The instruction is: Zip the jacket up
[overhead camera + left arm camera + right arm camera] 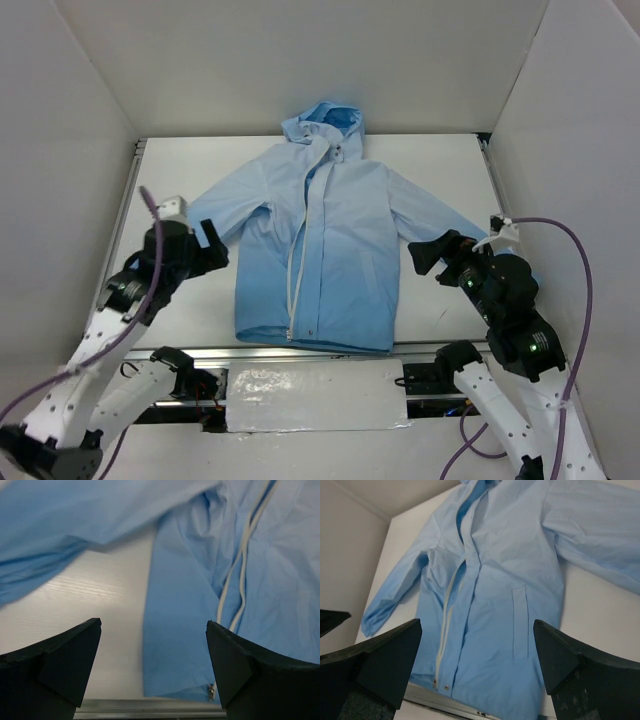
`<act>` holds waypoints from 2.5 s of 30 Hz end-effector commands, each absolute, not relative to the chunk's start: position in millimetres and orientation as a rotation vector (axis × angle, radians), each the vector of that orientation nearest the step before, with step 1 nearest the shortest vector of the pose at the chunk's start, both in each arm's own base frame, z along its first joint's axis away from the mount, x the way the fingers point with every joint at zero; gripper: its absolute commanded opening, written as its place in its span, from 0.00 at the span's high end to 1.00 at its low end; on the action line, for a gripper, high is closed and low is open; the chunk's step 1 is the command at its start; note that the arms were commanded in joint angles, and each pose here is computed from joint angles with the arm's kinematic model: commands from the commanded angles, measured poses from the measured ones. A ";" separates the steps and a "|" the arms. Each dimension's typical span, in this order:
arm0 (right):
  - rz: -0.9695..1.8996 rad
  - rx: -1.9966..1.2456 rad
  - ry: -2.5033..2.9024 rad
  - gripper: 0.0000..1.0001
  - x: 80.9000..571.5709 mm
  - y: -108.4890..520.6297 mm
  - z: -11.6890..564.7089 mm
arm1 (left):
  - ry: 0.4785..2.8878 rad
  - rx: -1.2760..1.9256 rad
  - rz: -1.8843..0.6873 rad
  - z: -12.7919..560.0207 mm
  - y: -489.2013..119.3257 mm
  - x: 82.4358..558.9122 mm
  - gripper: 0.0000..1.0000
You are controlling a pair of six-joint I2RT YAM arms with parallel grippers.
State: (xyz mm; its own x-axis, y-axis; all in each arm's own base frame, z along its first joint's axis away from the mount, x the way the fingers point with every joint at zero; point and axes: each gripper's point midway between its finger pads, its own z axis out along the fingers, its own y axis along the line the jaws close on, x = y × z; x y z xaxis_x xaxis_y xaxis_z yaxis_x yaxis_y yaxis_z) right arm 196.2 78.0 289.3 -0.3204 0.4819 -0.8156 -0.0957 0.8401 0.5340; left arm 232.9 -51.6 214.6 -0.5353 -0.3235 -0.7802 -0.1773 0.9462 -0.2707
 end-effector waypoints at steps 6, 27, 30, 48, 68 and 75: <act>0.622 0.164 1.938 0.00 207.7 101.1 260.7 | 2.414 -0.137 -0.340 121.2 -178.0 234.6 0.05; 0.680 0.103 1.923 0.00 198.3 109.7 250.2 | 2.565 -0.062 -0.392 44.3 -240.7 246.1 0.30; 0.682 0.101 1.923 0.00 198.9 110.5 249.3 | 2.565 -0.066 -0.390 41.7 -239.6 245.3 0.33; 0.997 0.053 2.061 0.15 194.0 168.1 217.7 | 2.339 -0.301 -0.344 119.5 -188.6 243.5 0.20; 0.925 0.053 2.475 0.30 164.6 317.5 77.7 | 2.196 -0.268 -0.351 188.8 -127.5 206.3 0.21; 1.011 0.035 2.473 0.36 161.5 338.1 79.4 | 2.200 -0.245 -0.360 183.9 -127.3 203.2 0.20</act>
